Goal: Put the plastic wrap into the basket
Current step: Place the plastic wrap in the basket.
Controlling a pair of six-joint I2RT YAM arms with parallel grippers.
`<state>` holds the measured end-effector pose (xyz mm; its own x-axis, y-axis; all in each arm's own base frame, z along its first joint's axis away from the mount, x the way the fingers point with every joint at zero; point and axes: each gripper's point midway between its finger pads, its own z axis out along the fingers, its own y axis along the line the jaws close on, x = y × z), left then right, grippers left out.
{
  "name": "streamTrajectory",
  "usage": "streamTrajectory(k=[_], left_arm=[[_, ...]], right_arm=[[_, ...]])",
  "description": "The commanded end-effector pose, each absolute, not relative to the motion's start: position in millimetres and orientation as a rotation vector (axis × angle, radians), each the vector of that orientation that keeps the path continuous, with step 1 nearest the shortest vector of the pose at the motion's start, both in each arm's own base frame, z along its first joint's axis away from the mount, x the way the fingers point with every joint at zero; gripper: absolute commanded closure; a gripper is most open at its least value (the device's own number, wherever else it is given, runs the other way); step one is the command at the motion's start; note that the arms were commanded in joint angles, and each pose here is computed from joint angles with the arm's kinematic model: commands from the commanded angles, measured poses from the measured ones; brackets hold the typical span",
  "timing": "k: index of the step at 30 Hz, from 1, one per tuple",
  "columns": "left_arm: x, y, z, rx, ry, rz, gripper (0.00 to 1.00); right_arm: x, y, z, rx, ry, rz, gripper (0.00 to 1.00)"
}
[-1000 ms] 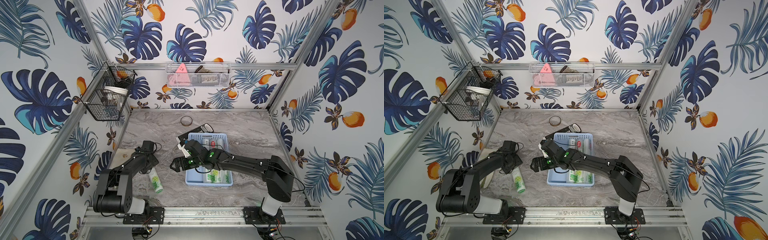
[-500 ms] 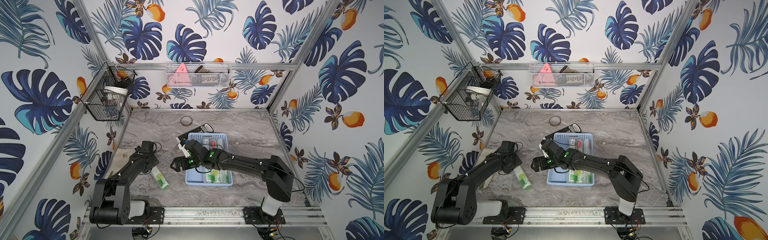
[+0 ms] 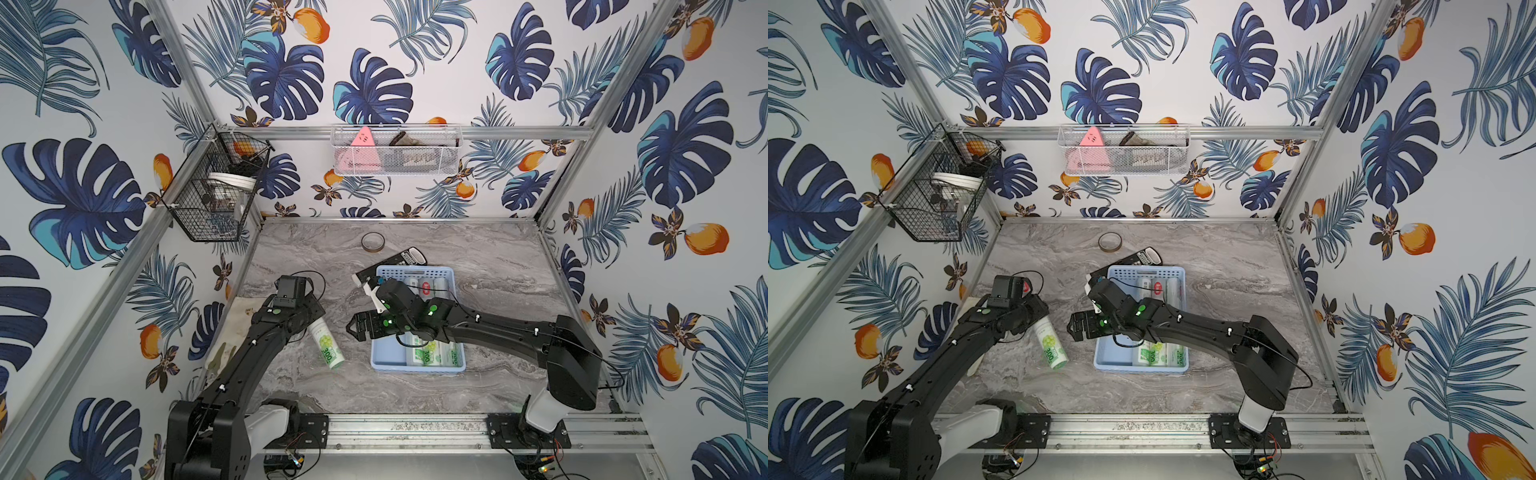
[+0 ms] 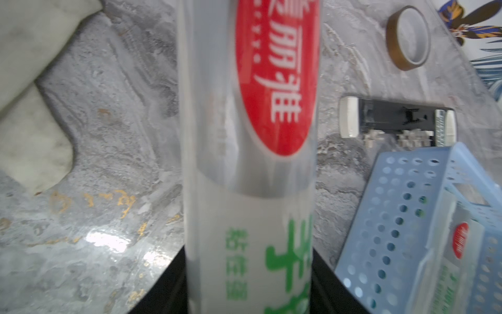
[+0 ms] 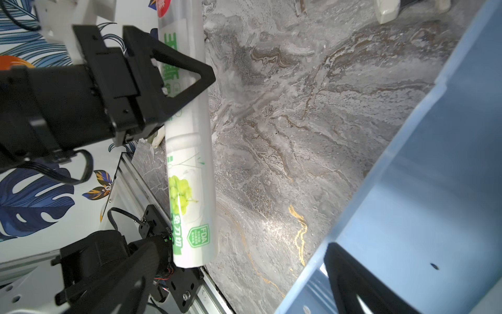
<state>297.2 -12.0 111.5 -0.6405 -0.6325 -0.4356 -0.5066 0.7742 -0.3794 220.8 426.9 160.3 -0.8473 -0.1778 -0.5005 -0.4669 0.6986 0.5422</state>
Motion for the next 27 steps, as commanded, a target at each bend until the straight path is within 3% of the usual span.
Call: streamTrajectory(k=[1, 18, 27], left_arm=[[305.8, -29.8, 131.1, -0.757, 2.386, -0.403, 0.62], [329.1, -131.9, 191.4, -0.405, 2.346, -0.645, 0.65], [347.8, -214.4, 189.7, -0.145, 2.394, -0.659, 0.68]], right_arm=[[224.3, 422.2, 165.2, -0.464, 2.475, 0.942, 0.00], [238.2, 361.4, 202.4, -0.232, 2.307, 0.847, 0.00], [245.2, 314.3, 209.8, -0.054, 2.245, 0.793, 0.00]])
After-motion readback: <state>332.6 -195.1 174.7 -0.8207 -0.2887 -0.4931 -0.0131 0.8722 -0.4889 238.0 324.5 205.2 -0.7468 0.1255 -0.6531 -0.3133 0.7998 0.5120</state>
